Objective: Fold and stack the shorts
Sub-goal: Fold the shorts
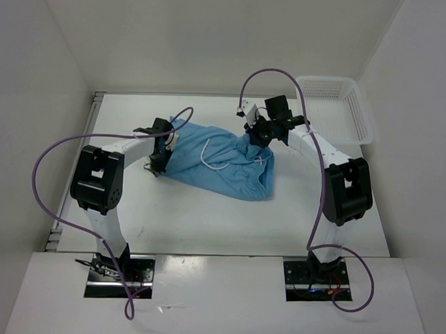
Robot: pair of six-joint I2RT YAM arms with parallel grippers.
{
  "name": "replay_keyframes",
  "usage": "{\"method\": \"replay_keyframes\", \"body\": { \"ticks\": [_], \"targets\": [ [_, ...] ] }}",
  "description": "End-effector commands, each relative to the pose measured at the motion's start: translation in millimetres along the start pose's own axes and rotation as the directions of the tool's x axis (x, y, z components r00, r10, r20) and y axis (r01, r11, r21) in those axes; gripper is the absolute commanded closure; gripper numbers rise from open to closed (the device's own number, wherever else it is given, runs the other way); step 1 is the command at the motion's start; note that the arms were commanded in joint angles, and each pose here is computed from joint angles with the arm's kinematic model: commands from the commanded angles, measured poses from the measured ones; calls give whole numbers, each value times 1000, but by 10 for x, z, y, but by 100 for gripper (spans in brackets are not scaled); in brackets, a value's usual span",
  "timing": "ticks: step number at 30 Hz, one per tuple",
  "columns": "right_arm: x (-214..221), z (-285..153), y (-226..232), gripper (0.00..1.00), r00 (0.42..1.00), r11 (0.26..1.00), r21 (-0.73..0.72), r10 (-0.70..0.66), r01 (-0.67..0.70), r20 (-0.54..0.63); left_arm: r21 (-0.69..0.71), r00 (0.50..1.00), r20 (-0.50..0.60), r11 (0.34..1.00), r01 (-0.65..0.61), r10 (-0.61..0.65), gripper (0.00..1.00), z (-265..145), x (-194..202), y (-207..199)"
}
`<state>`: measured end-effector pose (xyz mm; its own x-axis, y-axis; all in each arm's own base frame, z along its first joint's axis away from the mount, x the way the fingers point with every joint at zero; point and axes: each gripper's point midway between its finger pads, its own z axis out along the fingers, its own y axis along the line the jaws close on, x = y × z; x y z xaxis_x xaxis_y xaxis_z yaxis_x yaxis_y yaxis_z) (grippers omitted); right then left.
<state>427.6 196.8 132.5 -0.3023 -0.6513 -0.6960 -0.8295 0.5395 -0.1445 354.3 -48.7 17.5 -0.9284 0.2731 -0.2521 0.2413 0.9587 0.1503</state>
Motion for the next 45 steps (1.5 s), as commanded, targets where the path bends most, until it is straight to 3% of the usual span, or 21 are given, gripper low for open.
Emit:
{"method": "replay_keyframes", "body": {
  "ticks": [1,10,14,18,21,30,33,34,35,37,38,39,45],
  "targets": [
    [-274,-181,-83,100,996,998,59,-39,35,75,-2,1000,3,1000,4,-4,100,-127,-18,43],
    [-382,-238,-222,100,995,992,119,-55,44,87,-47,985,160,996,78,-70,100,-566,-607,388],
    [-495,-366,-393,100,991,985,169,-61,41,118,-76,958,257,986,151,-127,100,-678,-1000,718],
    [-599,-542,-650,100,984,968,242,-103,66,143,-102,892,416,965,240,-177,100,-979,-1584,1171],
    [-665,-689,-760,100,979,959,275,-118,69,168,-56,874,443,968,247,-197,100,-1060,-1737,1261],
    [-691,-853,-704,100,966,959,272,-141,79,218,-37,894,397,970,241,-207,100,-883,-1493,1194],
    [-782,-938,-342,100,942,971,159,-214,177,259,-8,900,379,972,235,-215,100,-880,-1392,1151],
    [-851,-1095,-198,100,912,946,183,-309,266,270,-5,914,342,973,232,-216,100,-803,-1222,1095],
    [-597,-937,50,100,912,943,135,-331,306,244,-1,922,329,976,218,-205,100,-749,-1159,1006],
    [-562,-985,388,100,857,891,167,-452,422,246,-25,936,293,977,209,-193,100,-622,-990,934],
    [-231,-826,597,100,852,876,108,-483,471,202,-23,951,242,979,204,-192,100,-484,-813,876],
    [-168,-784,760,100,832,856,80,-516,511,204,-23,952,237,979,203,-192,100,-447,-786,866],
    [533,-649,1102,100,767,770,-32,-630,637,123,-15,958,207,978,208,-201,100,-353,-694,865]
  ]
}}
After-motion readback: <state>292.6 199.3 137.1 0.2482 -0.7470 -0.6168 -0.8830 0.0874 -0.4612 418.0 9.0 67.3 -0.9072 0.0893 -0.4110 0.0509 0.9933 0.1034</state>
